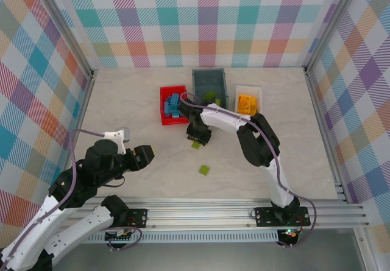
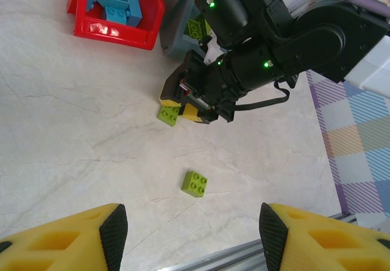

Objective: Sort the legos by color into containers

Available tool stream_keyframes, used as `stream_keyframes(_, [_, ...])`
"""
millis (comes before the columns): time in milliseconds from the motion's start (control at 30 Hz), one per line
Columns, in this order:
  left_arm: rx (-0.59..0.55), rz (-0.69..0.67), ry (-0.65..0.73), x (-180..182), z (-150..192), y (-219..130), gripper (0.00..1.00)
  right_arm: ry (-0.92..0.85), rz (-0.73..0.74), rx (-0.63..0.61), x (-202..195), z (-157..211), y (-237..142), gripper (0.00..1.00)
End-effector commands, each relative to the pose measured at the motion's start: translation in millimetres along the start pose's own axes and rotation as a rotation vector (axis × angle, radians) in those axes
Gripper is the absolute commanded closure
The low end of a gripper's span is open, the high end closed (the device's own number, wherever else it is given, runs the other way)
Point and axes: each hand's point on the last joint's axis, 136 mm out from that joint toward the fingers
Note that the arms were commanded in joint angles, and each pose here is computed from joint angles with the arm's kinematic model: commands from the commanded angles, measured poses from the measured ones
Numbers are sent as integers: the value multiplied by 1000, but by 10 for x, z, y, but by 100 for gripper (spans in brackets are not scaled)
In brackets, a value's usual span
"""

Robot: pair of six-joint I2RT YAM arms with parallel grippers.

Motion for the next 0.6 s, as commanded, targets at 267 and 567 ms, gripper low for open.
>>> stream_keyframes(267, [-18,63,8,-201,-154,96,39,-86,-88,-192,-235,-194,-720,68])
stream_keyframes(567, [4,98,29,-545,-354,582,39,-201,-196,-233,-13,-873,-1127,67])
Point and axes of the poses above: each hand's point on the last joint's axis, 136 mm out from that joint toward the fingers, its own y axis out along the fingers, its own x axis along the line the jaws close on, z = x × y, and after that the axes turned 15 degrees about y, right-handed
